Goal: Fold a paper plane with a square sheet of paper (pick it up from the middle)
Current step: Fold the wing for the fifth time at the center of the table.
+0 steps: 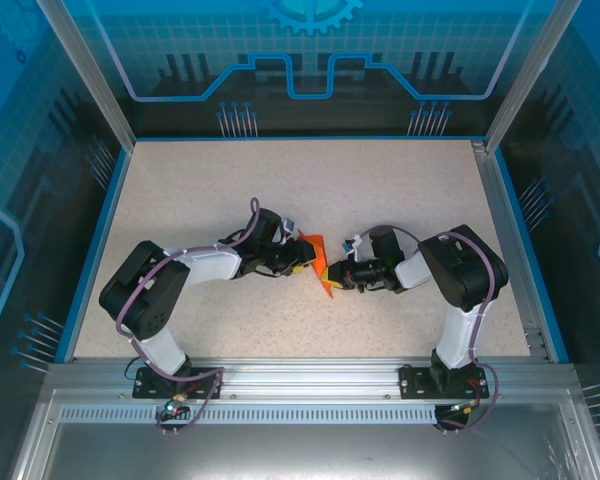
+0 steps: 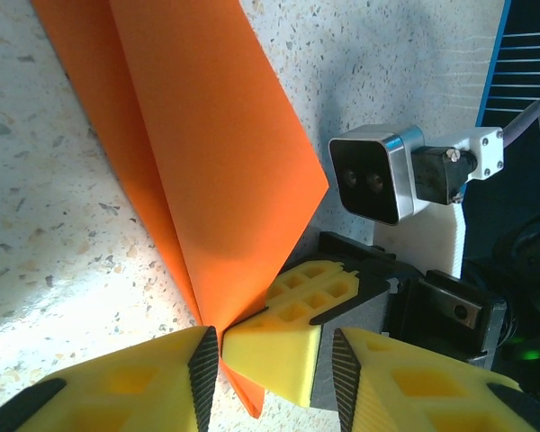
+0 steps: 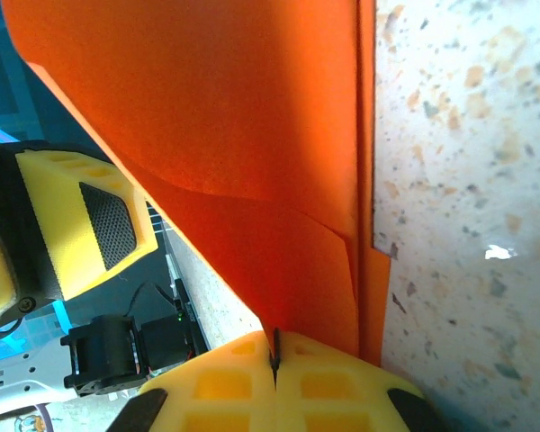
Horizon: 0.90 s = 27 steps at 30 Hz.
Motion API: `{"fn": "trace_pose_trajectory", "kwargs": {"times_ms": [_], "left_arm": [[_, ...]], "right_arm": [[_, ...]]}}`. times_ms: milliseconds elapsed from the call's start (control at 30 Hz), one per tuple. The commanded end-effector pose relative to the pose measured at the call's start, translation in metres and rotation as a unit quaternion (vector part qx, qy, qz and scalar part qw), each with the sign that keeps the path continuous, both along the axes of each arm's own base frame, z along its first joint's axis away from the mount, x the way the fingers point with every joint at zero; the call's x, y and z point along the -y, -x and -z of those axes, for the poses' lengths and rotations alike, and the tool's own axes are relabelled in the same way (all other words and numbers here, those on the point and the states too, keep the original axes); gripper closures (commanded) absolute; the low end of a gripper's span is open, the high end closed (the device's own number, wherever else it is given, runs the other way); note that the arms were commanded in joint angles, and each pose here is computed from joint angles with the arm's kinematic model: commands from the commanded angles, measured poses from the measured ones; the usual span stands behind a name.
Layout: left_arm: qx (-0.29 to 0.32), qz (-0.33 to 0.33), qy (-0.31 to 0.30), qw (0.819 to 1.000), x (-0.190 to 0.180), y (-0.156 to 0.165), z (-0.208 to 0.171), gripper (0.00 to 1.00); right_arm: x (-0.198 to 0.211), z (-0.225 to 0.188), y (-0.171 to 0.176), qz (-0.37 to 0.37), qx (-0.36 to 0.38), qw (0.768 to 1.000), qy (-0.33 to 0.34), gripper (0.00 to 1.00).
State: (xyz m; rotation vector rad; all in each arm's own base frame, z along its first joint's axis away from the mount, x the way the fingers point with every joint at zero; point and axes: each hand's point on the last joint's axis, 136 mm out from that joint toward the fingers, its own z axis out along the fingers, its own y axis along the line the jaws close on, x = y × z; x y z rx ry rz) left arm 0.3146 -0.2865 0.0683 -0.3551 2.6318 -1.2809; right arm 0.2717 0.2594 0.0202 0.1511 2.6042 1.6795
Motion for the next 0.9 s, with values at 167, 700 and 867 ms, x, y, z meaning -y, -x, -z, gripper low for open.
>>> {"fn": "trace_pose_trajectory", "kwargs": {"times_ms": [167,700,867], "left_arm": [[0.022,0.007,0.0,1.0,0.0,0.002,-0.007,0.58],[0.037,0.039,0.031,0.998,0.015,-0.001,-0.012,0.58],[0.041,0.045,0.035,0.998,0.019,-0.004,-0.013,0.57]], "right_arm": [[0.016,0.026,0.013,0.024,-0.063,0.997,0.037,0.98],[0.022,0.039,0.018,0.036,-0.095,0.993,0.053,1.0],[0.023,0.038,0.018,0.045,-0.098,0.993,0.054,1.0]]}}
